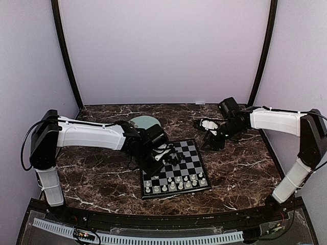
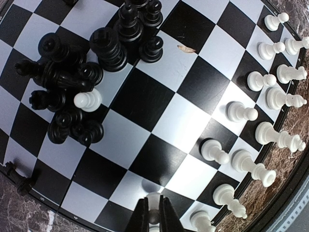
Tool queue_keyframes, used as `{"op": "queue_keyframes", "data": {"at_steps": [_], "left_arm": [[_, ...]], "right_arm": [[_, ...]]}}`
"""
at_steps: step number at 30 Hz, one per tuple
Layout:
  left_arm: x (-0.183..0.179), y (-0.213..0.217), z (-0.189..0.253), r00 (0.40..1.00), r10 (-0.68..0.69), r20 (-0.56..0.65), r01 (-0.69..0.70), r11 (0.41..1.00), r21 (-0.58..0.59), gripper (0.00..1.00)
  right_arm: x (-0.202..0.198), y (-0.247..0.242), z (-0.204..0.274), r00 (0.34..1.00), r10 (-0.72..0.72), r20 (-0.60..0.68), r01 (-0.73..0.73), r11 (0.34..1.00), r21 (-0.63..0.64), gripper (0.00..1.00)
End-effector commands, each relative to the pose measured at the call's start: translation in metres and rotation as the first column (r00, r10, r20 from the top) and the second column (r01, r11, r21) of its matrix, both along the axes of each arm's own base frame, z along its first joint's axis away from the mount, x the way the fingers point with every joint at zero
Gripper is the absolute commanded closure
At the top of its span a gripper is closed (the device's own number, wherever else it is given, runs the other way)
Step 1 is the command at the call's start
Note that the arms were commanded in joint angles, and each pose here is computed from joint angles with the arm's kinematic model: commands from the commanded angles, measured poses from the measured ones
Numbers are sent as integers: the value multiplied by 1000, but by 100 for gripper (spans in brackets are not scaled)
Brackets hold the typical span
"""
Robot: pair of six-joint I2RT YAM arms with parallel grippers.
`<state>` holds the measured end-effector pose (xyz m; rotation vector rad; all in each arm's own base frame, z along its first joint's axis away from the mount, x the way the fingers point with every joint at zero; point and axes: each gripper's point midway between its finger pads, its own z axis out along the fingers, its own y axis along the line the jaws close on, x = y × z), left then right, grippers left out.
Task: Set up the chess pieces on the board
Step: Place the pawn on b2.
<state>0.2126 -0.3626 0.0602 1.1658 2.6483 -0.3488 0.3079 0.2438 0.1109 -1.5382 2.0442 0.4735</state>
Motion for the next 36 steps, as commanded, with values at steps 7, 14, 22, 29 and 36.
{"op": "queue_keyframes", "data": {"at_steps": [7, 14, 22, 29, 36], "left_arm": [[-1, -3, 14, 1000, -7, 17, 8, 999, -38, 96], [-3, -4, 11, 1000, -5, 2, 5, 999, -41, 96], [-16, 7, 5, 999, -8, -31, 8, 1000, 2, 96], [-26, 13, 1, 998, -6, -54, 6, 1000, 5, 96], [-27, 9, 0, 998, -11, -61, 11, 1000, -4, 96]], "right_arm": [[-1, 0, 8, 999, 4, 34, -4, 1000, 4, 47], [-2, 1, 5, 1000, 11, 23, -12, 1000, 2, 47], [-3, 1, 4, 1000, 14, 21, -14, 1000, 2, 47], [-3, 2, 4, 1000, 16, 16, -16, 1000, 3, 46], [-3, 2, 4, 1000, 16, 17, -16, 1000, 4, 46]]}}
